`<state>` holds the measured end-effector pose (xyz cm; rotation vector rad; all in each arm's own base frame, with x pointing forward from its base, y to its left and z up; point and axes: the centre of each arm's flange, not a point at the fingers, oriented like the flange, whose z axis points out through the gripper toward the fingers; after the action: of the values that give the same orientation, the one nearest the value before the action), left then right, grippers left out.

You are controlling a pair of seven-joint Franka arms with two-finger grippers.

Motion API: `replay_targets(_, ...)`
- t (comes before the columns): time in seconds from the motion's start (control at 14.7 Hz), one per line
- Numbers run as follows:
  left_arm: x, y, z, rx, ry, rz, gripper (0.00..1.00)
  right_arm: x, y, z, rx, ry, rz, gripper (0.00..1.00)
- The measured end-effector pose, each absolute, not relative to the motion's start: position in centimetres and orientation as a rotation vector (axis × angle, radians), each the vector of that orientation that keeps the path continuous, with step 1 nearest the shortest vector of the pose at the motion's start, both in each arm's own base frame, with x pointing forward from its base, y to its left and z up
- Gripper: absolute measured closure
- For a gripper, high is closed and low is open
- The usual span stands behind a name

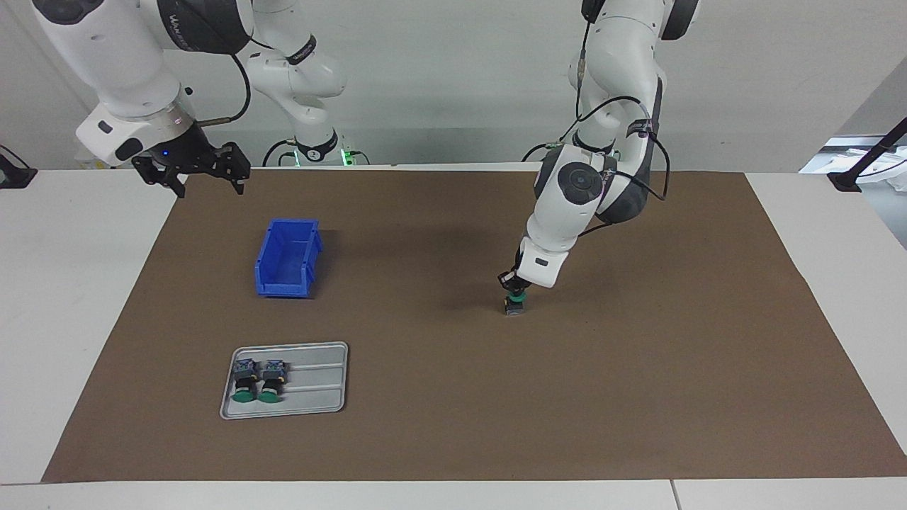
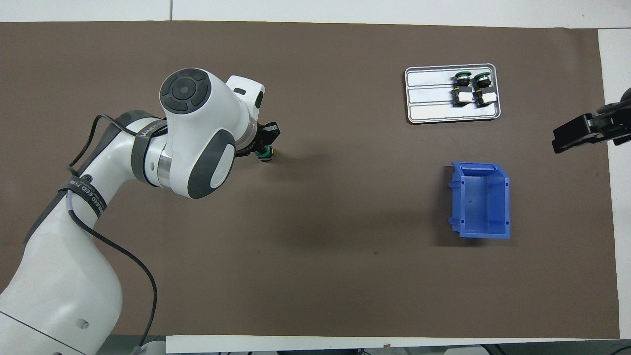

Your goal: Place and press button with both arms

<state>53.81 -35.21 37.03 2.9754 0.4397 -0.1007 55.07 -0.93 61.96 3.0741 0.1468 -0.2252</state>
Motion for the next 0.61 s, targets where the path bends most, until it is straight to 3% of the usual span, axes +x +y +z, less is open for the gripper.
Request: replay_targets(0.61, 53.88, -34.96, 37.58, 2.968, 0.426, -0.080, 0.99, 55.07, -0.93, 61.96, 3.074, 0.147, -0.225, 0.00)
